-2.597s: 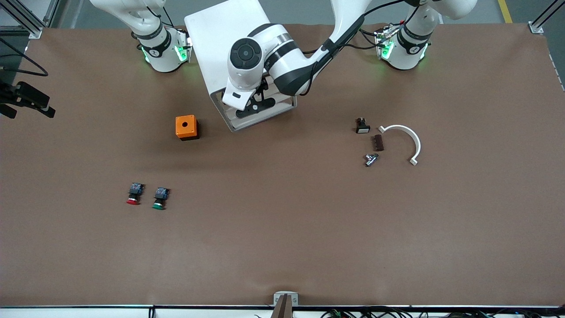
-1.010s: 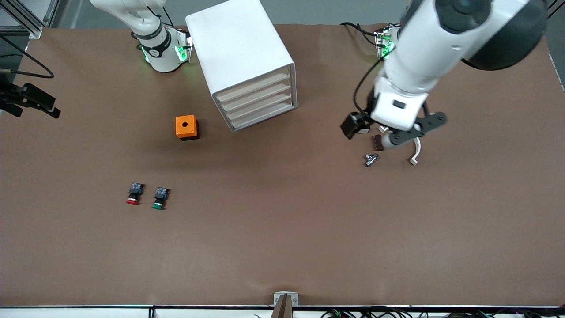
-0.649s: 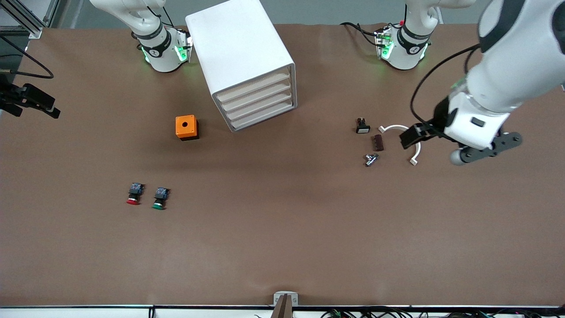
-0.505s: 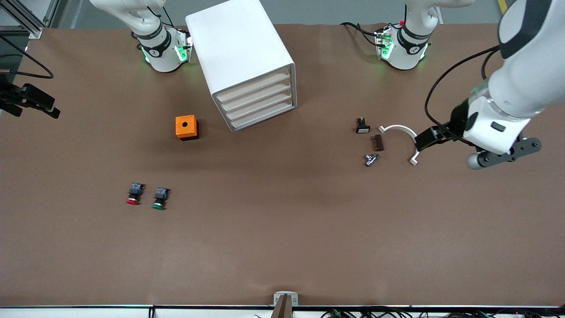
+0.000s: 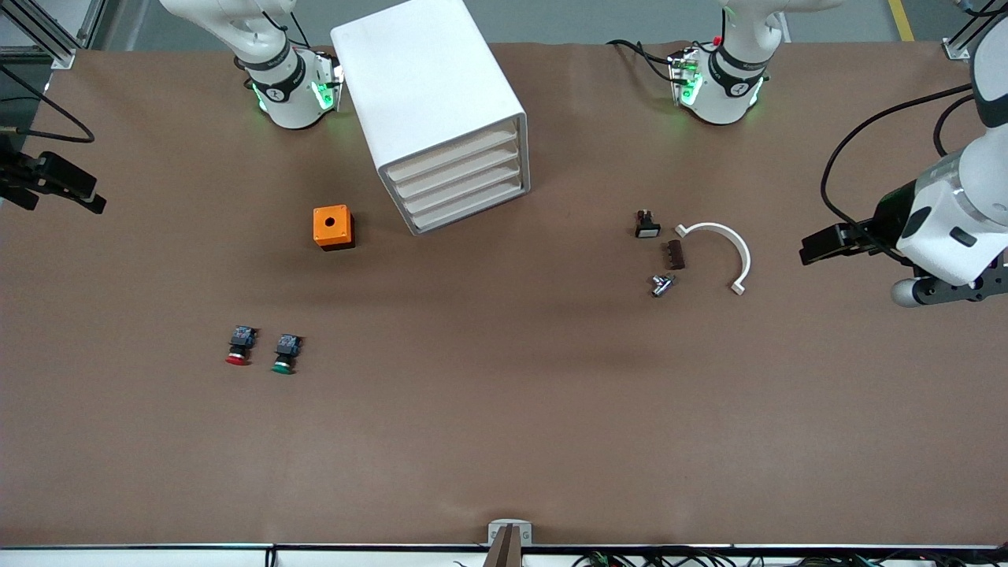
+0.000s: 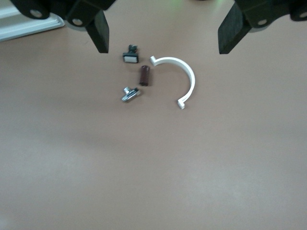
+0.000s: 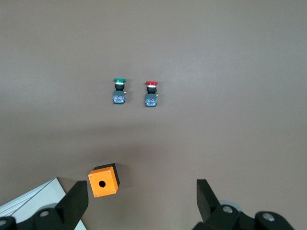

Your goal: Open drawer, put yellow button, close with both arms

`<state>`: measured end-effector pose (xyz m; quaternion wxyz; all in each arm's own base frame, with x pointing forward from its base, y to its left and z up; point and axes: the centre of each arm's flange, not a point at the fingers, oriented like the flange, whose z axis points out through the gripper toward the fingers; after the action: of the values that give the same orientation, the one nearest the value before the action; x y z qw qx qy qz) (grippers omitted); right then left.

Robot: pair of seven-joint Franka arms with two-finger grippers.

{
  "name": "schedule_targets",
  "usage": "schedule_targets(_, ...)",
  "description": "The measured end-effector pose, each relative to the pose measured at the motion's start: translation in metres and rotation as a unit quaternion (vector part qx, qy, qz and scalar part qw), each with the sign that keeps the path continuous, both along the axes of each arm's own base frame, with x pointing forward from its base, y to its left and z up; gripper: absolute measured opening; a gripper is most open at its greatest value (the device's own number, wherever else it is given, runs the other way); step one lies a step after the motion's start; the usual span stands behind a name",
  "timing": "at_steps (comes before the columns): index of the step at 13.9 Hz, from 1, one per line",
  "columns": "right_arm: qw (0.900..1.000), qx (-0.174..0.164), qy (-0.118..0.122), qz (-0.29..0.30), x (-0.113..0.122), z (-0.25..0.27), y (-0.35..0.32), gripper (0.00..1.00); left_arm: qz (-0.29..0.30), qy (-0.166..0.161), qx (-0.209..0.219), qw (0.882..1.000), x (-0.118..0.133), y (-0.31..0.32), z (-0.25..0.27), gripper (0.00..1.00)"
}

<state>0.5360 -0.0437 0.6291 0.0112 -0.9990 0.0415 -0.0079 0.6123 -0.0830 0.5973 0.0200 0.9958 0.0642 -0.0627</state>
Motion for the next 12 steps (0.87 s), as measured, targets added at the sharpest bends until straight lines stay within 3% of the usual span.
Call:
schedule_targets(6, 1.0, -0.001, 0.015, -0.002, 0.016, -0.031, 0.005, 1.0, -0.006, 0.007, 0.008, 1.0, -0.034, 0.032, 0.013, 1.0)
schedule_targets(10, 0.999, -0.001, 0.034, -0.029, 0.022, -0.101, 0.009, 1.0, -0.02, 0.011, 0.008, 1.0, -0.054, 0.047, 0.013, 1.0)
schedule_targets(12, 0.999, -0.002, 0.027, -0.035, 0.022, -0.129, 0.01, 1.0, -0.017, -0.002, 0.007, 1.0, -0.062, 0.051, 0.01, 1.0)
